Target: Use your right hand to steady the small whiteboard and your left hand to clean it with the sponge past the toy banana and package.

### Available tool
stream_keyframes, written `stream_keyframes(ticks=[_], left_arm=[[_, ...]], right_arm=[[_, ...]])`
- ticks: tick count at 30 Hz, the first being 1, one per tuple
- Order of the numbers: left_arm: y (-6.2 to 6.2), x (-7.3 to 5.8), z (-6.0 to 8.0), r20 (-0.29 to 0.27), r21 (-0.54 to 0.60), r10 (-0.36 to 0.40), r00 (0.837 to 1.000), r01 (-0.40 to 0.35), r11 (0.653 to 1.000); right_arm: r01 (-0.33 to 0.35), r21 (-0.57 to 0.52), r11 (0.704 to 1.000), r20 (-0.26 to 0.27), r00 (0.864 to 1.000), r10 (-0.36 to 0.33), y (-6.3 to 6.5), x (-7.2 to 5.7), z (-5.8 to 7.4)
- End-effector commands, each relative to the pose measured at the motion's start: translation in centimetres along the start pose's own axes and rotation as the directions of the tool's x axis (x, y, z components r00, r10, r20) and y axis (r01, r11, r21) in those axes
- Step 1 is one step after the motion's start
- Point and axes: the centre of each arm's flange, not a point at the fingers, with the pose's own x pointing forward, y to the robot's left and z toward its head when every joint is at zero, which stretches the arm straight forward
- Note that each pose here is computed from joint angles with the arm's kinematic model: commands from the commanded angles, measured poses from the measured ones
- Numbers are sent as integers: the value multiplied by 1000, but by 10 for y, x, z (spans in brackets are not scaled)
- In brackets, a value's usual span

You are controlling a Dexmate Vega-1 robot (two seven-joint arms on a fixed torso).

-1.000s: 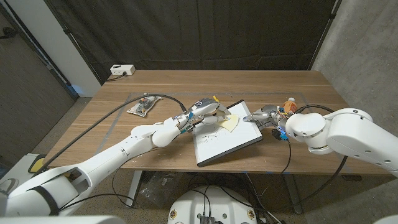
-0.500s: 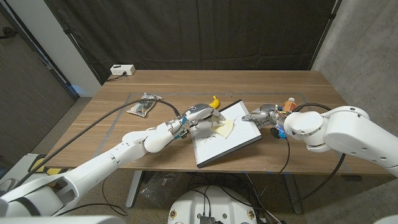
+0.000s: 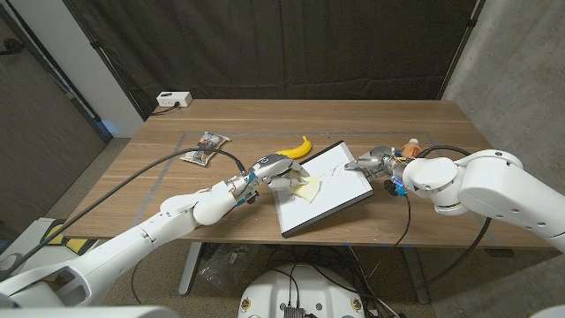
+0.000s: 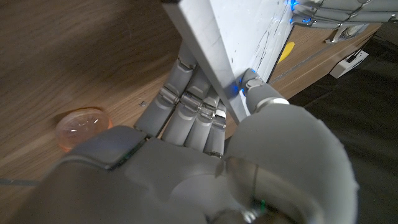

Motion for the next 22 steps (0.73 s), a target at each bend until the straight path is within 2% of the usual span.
stream_keyframes(ticks=[1, 12, 22], left_arm=[[1, -6, 1, -11, -3, 12, 1000, -12, 1000], [-1, -5, 0, 2, -3, 26, 1000, -26, 1000], [-2, -2, -6, -8, -21, 30, 1000, -31, 999]], right_arm=[[11, -1, 1000, 0, 1000, -11, 1, -2, -1], [8, -2, 1000, -3, 1000, -8, 5, -2, -1], [5, -7, 1000, -3, 1000, -5, 3, 0, 3]])
